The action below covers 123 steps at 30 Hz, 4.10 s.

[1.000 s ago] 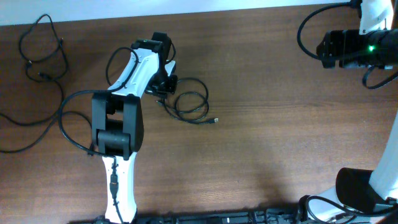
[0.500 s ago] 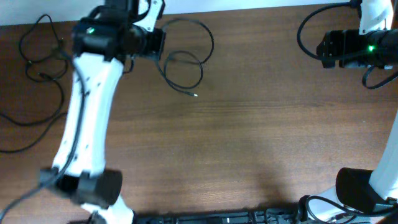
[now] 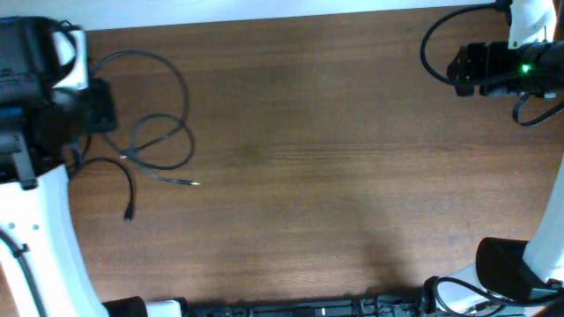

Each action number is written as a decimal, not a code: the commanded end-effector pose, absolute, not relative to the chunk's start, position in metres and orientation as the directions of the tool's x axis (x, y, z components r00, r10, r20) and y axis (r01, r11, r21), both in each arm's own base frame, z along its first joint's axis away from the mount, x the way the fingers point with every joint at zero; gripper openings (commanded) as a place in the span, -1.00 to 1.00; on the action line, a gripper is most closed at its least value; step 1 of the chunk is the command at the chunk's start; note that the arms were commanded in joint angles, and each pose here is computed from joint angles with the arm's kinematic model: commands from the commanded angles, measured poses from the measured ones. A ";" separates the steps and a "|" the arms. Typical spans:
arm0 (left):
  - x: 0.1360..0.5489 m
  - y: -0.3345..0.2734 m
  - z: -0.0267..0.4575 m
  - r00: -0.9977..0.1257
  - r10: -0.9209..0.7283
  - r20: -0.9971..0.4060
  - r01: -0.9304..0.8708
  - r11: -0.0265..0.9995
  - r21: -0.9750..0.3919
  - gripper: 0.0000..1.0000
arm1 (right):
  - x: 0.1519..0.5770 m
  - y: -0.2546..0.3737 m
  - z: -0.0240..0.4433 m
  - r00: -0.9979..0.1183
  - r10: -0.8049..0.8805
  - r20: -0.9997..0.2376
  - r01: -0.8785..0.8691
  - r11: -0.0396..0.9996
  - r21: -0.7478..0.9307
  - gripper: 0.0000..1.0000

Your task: Untangle cables

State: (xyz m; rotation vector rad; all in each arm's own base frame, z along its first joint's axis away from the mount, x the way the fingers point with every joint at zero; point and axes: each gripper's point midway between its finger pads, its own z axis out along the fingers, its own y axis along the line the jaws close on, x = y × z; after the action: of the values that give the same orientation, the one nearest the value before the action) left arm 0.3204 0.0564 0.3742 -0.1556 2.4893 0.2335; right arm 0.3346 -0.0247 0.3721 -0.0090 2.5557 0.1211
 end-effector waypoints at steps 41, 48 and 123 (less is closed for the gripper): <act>0.322 0.158 0.210 -0.796 -0.440 -0.417 -0.424 0.895 -0.136 0.96 | 0.334 -0.024 0.370 -0.839 0.022 -0.543 -0.036 0.995 0.096 0.88; 0.363 0.013 0.210 -0.901 0.030 -0.432 0.037 0.999 -0.008 0.98 | 0.334 -0.024 0.370 -0.839 0.022 -0.543 -0.036 0.995 0.096 0.88; 0.244 -0.027 0.156 -0.082 0.006 -0.997 0.108 0.994 -0.002 0.98 | 0.334 -0.024 0.370 -0.839 0.022 -0.544 -0.036 0.995 0.095 0.89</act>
State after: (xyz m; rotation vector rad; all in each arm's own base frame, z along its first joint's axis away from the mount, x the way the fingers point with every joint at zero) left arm 0.2447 -0.0285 0.1568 0.0817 1.6498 -0.1060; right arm 0.3348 -0.0247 0.3703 -0.0089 2.5616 0.1230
